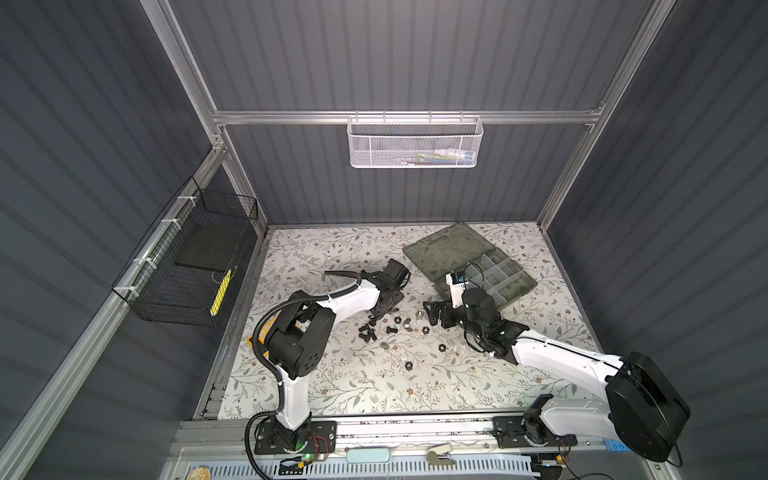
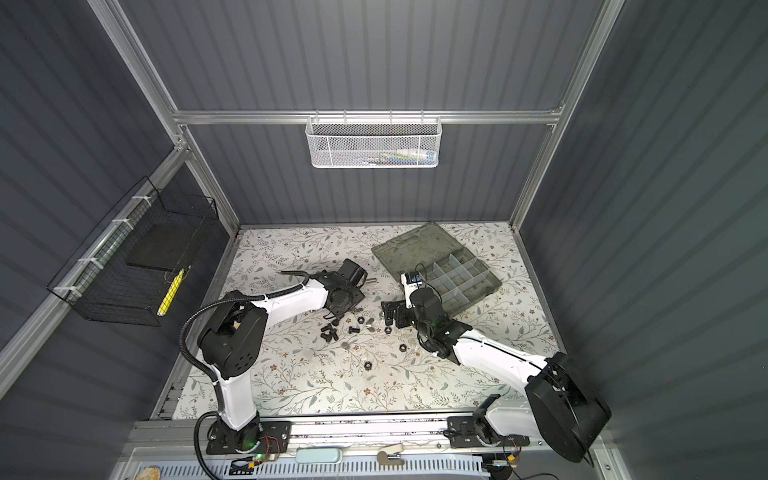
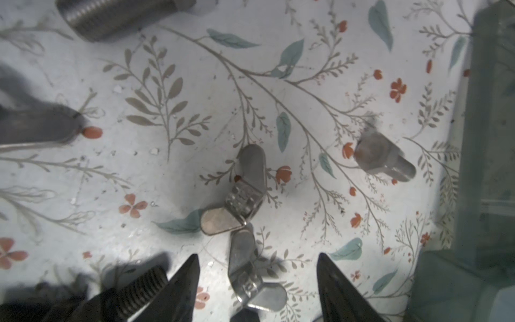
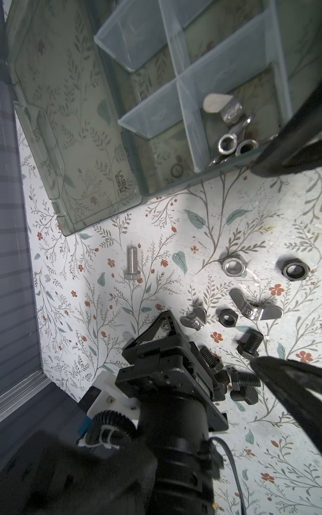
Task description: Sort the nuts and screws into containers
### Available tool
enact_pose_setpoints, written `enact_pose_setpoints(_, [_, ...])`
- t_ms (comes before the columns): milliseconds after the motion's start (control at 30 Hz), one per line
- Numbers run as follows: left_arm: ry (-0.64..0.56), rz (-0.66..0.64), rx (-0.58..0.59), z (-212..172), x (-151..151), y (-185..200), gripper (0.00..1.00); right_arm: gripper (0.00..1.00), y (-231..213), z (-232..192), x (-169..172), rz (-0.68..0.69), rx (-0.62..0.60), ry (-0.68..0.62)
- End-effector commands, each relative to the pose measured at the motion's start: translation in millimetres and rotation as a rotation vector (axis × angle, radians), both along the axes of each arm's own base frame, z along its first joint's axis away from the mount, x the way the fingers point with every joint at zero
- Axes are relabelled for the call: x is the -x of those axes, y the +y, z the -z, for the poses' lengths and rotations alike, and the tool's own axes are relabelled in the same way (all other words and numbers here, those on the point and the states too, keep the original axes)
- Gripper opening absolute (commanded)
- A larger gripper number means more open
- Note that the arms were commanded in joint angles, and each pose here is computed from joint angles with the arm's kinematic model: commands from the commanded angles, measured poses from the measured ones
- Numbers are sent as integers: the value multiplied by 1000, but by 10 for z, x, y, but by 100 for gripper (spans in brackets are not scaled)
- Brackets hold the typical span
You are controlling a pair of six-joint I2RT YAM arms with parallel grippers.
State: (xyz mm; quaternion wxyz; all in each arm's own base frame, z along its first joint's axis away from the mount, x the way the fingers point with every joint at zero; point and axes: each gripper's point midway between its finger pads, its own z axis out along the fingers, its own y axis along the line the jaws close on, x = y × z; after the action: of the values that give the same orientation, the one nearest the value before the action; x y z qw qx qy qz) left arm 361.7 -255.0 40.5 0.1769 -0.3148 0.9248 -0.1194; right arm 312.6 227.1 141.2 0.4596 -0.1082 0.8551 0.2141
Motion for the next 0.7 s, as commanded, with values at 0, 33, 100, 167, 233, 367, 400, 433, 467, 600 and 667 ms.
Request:
enact_pose_setpoints(0, [66,0,15,182,104,-40,61,99,-25,-82,-27,24,-10,-20])
enact_pose_setpoints(33, [69,-1,12,196,106,-33,61,99,-33,-75,-28,27,-7,-19])
enact_pose_setpoints(100, [73,8,12,217,108,-47,61,99,-34,-73,-27,29,-6,-18])
enact_pose_setpoints(167, [88,25,6,259,122,-58,61,99,-35,-75,-32,33,-11,-16])
enact_pose_setpoints(233, [106,35,-2,306,151,-55,61,99,-27,-55,-34,33,-13,-8])
enact_pose_setpoints(367, [126,41,-14,372,223,-7,56,99,-24,-58,-33,34,-14,-1])
enact_pose_setpoints(400, [129,44,-20,384,239,9,54,99,-30,-64,-33,36,-15,-3])
enact_pose_setpoints(433, [134,49,-22,400,258,17,54,99,-38,-70,-32,40,-14,-6])
enact_pose_setpoints(467, [140,52,-26,409,277,30,53,99,-50,-74,-34,45,-13,-9])
enact_pose_setpoints(600, [160,70,-35,425,351,39,49,99,-74,-69,-42,57,-6,-12])
enact_pose_setpoints(667, [166,78,-43,446,375,50,49,99,-74,-67,-42,57,-5,-12])
